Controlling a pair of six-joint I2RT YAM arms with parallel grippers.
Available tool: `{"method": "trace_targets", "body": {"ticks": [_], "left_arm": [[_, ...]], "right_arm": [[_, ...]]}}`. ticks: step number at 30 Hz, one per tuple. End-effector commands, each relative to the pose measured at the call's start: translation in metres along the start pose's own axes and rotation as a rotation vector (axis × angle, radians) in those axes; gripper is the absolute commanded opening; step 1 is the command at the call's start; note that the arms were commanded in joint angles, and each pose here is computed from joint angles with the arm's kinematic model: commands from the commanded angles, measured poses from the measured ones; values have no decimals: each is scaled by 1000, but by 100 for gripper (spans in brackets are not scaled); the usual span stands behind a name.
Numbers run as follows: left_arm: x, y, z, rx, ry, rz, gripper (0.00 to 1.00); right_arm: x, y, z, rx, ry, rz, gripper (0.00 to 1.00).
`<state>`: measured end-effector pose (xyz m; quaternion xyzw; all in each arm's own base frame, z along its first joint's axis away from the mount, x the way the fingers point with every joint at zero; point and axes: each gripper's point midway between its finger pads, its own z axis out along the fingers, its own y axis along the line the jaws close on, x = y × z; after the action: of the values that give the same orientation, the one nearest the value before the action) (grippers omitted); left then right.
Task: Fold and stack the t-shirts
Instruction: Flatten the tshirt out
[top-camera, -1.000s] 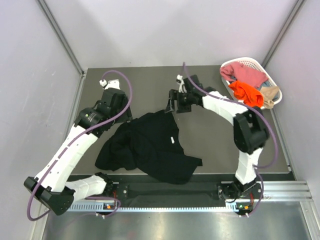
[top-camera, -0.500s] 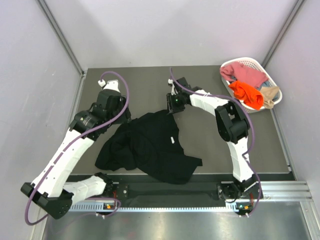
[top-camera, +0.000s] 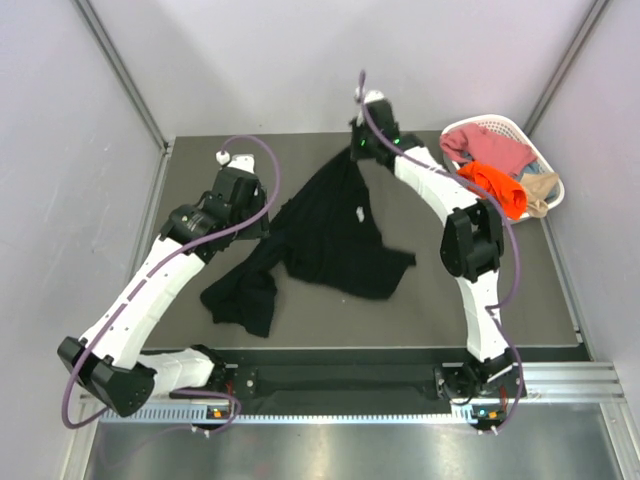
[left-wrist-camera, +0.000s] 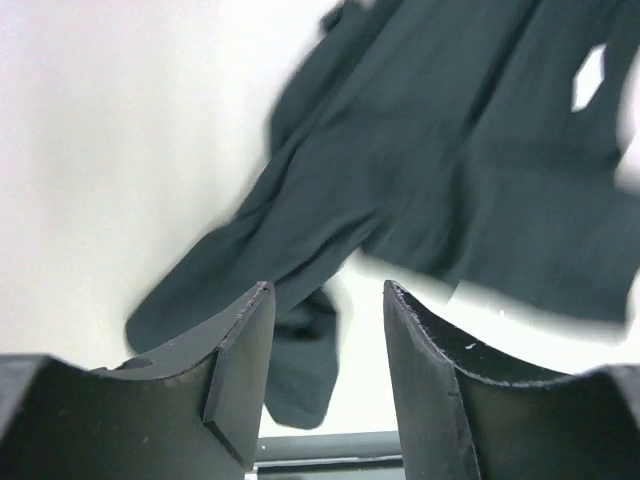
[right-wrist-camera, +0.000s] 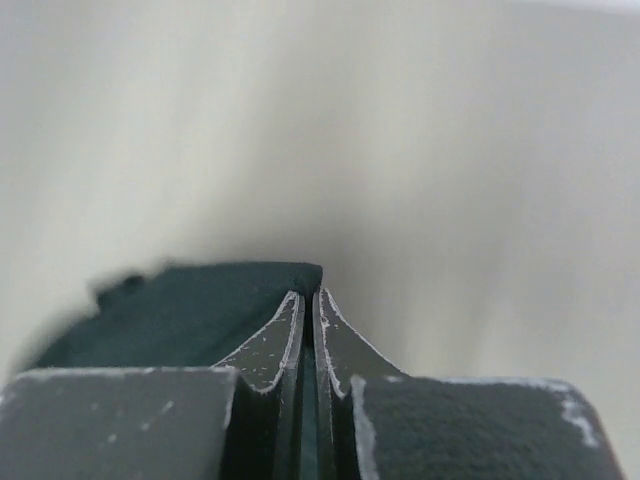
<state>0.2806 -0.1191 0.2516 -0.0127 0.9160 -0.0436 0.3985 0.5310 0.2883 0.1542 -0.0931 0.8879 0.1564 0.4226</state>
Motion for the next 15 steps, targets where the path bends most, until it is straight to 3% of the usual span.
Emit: {"method": "trace_targets", "body": {"ticks": [1, 4, 6, 7, 10, 15], "left_arm": [[-34, -4, -8, 9, -108, -5, 52], [-32, -5, -3, 5, -90, 0, 53], [-26, -4, 4, -11, -64, 10, 53], [-21, -2, 7, -24, -43, 18, 53], [-8, -8, 20, -10, 13, 27, 54], [30, -30, 65, 37, 191, 31, 57]], "right_arm": [[-122, -65, -26, 154, -321, -14, 2], [-128, -88, -22, 144, -297, 13, 34], [-124, -95, -27, 145, -272, 19, 41], [-116, -95, -30, 138, -244, 15, 54], [-84, -88, -44, 113, -147, 27, 78], [-5, -74, -69, 39, 39, 98, 82]]}}
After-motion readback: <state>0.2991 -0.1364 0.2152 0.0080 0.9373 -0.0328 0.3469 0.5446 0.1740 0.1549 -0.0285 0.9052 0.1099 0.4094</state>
